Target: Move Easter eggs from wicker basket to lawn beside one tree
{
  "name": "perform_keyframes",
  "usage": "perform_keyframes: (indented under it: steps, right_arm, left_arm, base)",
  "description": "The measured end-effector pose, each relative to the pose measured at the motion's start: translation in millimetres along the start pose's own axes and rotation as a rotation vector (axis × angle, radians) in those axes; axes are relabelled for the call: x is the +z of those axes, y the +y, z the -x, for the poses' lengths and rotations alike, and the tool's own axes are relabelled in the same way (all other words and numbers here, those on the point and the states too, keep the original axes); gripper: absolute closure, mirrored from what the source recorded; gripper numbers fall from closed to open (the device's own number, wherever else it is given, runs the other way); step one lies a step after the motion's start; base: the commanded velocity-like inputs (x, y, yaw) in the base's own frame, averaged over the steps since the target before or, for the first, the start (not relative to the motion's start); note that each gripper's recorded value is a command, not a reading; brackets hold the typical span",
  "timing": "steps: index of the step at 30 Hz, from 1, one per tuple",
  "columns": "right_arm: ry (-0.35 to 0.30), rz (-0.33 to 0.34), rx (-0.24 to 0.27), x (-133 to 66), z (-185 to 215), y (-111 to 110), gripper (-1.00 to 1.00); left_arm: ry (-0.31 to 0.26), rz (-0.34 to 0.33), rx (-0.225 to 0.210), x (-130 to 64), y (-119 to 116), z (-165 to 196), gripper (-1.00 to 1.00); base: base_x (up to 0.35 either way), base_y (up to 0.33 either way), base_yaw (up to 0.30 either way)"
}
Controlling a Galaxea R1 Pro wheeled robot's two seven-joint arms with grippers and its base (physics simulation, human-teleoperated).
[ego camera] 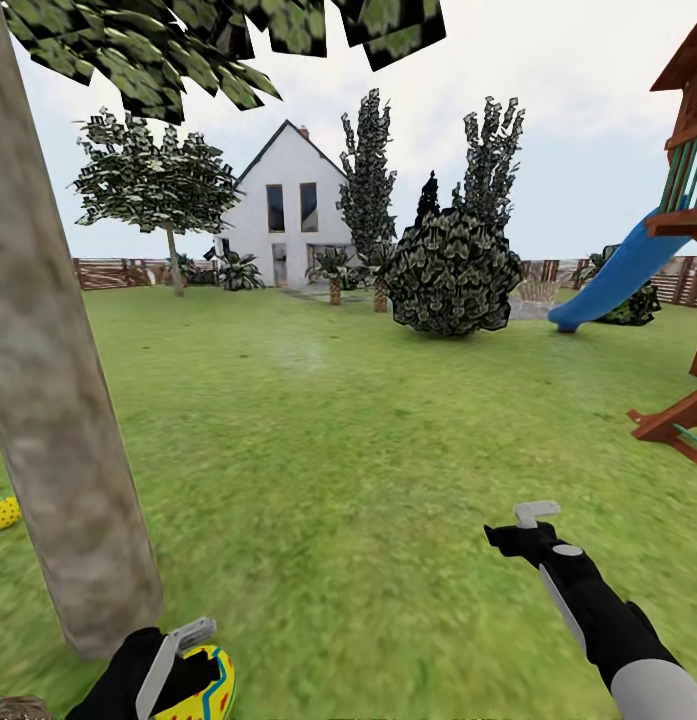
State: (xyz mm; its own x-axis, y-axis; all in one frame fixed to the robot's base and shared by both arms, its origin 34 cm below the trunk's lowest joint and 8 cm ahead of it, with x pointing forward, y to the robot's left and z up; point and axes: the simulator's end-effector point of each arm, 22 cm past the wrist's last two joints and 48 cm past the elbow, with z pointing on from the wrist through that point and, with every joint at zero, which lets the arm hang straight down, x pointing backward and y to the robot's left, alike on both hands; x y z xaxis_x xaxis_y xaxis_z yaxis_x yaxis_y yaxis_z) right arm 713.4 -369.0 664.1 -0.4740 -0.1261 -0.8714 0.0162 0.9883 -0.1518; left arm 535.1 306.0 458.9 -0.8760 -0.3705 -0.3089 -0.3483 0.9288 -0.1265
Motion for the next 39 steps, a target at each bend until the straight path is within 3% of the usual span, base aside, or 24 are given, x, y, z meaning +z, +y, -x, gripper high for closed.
perform_keyframes:
  steps: [11, 26, 39]
  right_arm:
    - [0.000, 0.001, 0.000, 6.7, -22, 3, -1.00]
    - [-0.002, 0.001, 0.001, 6.4, -22, 3, -1.00]
    - [0.001, -0.001, -0.005, 6.9, -23, 4, -1.00]
  left_arm:
    - [0.002, -0.002, 0.000, 20.8, 3, -12, 1.00]
    - [0.005, -0.009, 0.000, 21.1, -1, -14, 1.00]
    - [0.006, -0.012, 0.002, 21.4, -4, -15, 1.00]
  base:
    - [0.000, 0.000, 0.000]
    - [0.148, -0.123, 0.001]
    - [0.097, -0.091, 0.270]
